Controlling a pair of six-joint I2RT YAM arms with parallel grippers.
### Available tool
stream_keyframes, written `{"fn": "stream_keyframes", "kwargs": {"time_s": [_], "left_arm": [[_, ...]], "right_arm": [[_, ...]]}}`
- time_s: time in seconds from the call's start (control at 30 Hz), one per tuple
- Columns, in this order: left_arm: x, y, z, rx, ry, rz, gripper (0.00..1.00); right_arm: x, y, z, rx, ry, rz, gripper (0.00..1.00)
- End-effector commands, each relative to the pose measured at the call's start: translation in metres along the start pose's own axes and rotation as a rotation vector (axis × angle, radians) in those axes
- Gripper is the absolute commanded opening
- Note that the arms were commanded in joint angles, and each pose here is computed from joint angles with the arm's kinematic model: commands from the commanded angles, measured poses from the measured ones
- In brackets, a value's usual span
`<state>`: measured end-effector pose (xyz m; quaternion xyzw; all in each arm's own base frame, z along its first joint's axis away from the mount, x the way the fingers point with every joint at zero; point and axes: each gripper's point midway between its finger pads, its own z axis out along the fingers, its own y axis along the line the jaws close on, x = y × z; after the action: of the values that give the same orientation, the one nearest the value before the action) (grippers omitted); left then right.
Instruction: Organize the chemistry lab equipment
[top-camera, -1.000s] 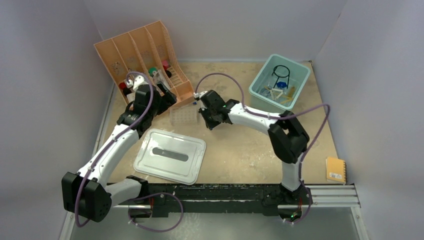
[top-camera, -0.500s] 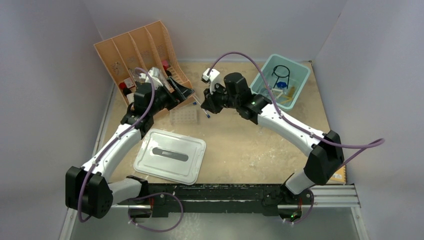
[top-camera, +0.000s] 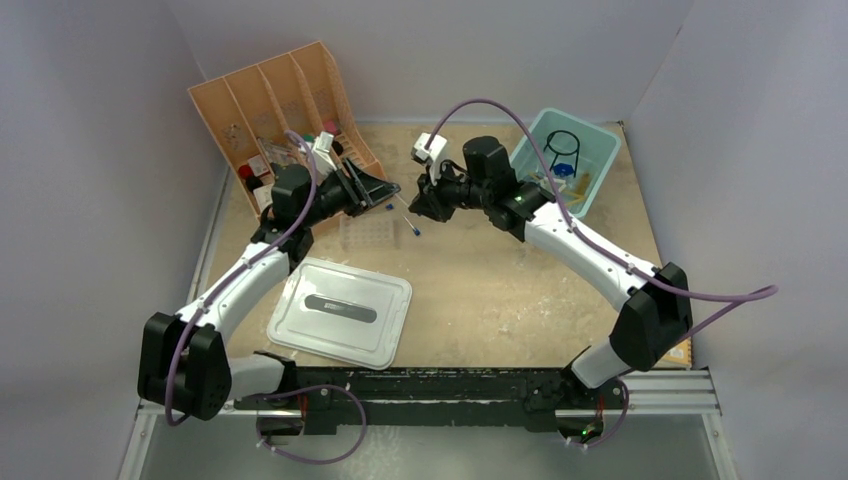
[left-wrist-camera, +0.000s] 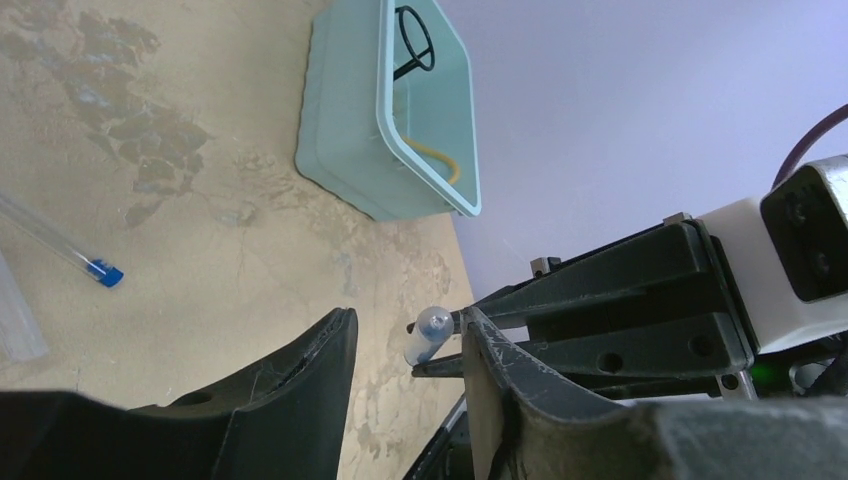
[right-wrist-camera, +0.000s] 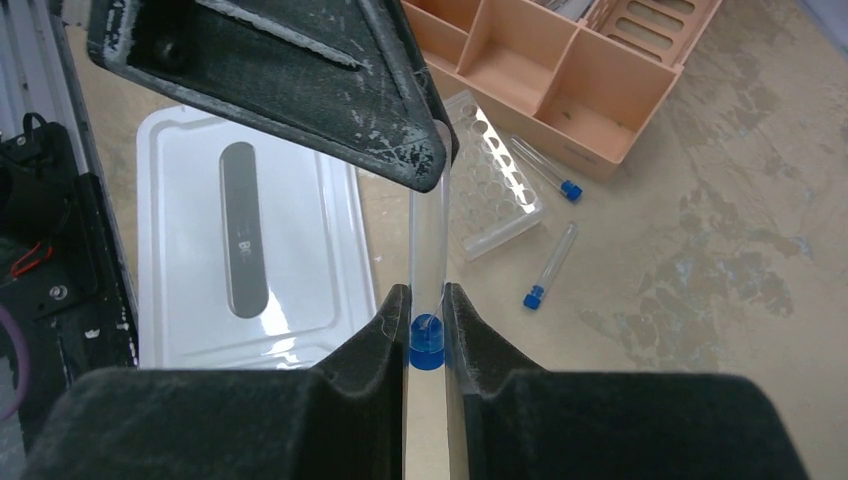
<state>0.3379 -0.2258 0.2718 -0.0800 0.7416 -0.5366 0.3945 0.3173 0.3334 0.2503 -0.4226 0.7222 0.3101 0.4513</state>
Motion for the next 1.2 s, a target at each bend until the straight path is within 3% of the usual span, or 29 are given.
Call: {"fn": "stream_keyframes", "kwargs": {"time_s": [0.0, 0.13, 0.43, 0.5, 0.7, 0.8, 0.9, 1.03, 1.17], "left_arm": [[-0.005, -0.01, 0.0, 0.052, -0.002, 0.023, 0.41], [-0.005, -0.009, 0.001, 0.048, 0.002, 0.025, 0.37], [-0.003, -0.008, 0.002, 0.037, 0.021, 0.046, 0.0], [-0.004, -0.009, 0.0, 0.034, 0.019, 0.057, 0.0], [-0.026, -0.034, -0.002, 0.047, -0.034, 0.065, 0.0], [-0.044, -0.05, 0.002, 0.043, -0.068, 0.03, 0.0], [-0.061, -0.065, 0.005, 0.056, -0.11, -0.045, 0.0], [-0.075, -0.077, 0.01, 0.087, -0.152, -0.177, 0.0], [-0.088, -0.084, 0.013, 0.175, -0.147, -0.276, 0.0]], "right_arm": [[-0.025, 0.01, -0.007, -0.064, -0.044, -0.071, 0.06], [-0.022, 0.011, -0.006, -0.084, -0.02, -0.086, 0.06], [-0.023, 0.003, -0.004, -0.073, 0.009, -0.065, 0.08], [-0.032, -0.004, -0.006, -0.03, -0.002, -0.014, 0.15], [-0.078, -0.013, -0.032, 0.092, -0.259, 0.275, 0.64], [-0.1, -0.024, -0.05, 0.159, -0.435, 0.503, 0.77], [-0.113, -0.039, -0.061, 0.211, -0.553, 0.747, 0.8], [-0.141, -0.039, -0.067, 0.116, -0.703, 0.915, 0.81], [-0.148, -0.042, -0.046, 0.036, -0.65, 1.076, 0.77]]}}
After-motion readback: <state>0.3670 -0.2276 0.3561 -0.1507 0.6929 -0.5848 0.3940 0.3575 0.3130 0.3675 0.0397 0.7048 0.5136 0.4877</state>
